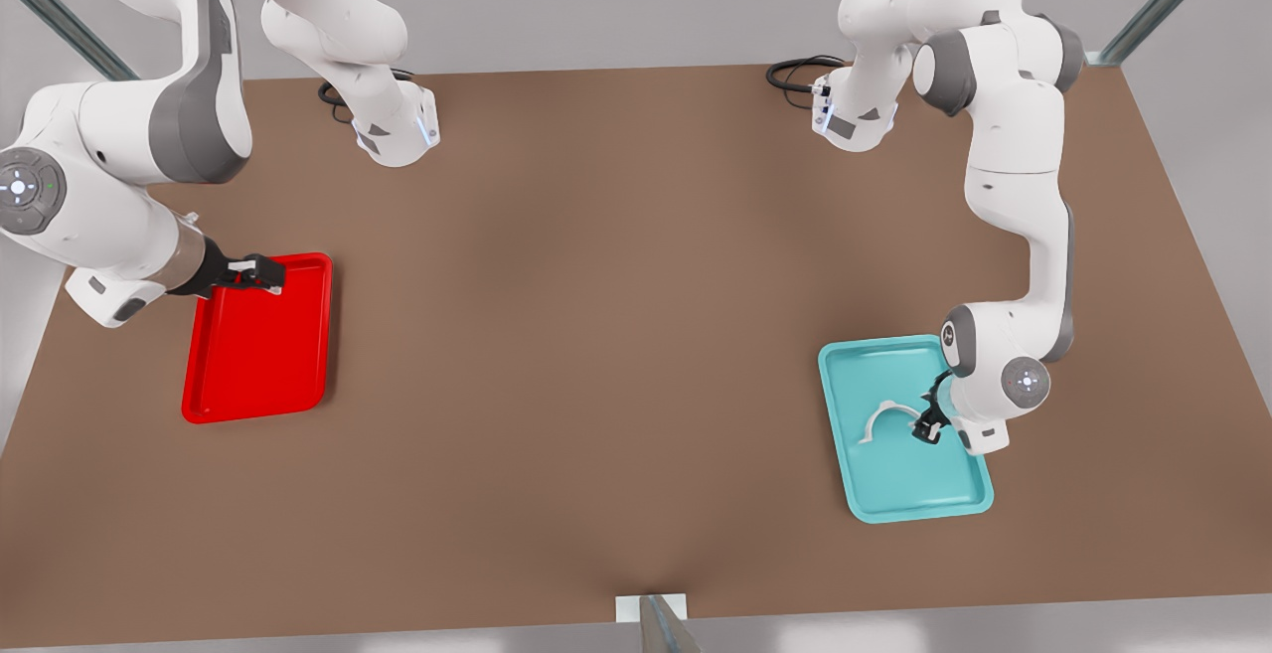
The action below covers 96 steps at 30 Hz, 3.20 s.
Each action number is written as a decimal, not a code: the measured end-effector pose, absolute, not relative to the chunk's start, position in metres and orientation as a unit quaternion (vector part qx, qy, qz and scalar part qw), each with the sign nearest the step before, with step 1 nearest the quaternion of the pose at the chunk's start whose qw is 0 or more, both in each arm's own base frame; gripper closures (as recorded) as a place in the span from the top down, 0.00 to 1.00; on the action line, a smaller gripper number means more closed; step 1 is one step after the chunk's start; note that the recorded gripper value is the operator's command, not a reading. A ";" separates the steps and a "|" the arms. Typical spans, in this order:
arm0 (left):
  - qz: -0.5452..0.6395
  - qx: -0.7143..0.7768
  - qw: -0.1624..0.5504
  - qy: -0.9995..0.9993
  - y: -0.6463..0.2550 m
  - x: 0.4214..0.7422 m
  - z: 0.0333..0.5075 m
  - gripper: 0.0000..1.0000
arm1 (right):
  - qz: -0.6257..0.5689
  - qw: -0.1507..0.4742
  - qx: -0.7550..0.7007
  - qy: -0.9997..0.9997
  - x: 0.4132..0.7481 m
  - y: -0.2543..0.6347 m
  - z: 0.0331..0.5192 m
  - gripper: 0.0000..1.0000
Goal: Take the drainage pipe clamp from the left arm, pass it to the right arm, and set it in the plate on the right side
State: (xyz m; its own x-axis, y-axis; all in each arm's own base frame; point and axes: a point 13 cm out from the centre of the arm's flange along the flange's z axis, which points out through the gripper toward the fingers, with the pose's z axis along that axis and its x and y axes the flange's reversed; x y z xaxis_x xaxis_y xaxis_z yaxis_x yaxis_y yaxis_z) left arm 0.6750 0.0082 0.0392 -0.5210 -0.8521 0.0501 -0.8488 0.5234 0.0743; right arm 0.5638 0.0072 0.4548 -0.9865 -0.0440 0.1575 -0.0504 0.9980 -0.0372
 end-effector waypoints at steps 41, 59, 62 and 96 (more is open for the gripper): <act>0.019 0.520 0.002 -0.854 -0.045 0.703 0.097 0.21 | 0.021 0.086 0.028 -0.996 0.566 0.009 0.437 1.00; 0.076 0.249 0.006 -0.965 -0.391 0.661 0.165 0.21 | -0.050 0.100 0.367 -0.923 0.627 0.207 0.266 1.00; 0.072 0.199 0.007 -0.977 -0.445 0.648 0.172 0.21 | -0.063 0.060 0.436 -0.896 0.640 0.248 0.235 1.00; 0.048 0.187 0.052 -0.980 -0.523 0.595 0.154 0.21 | -0.128 -0.108 0.738 -0.654 0.613 0.401 0.210 1.00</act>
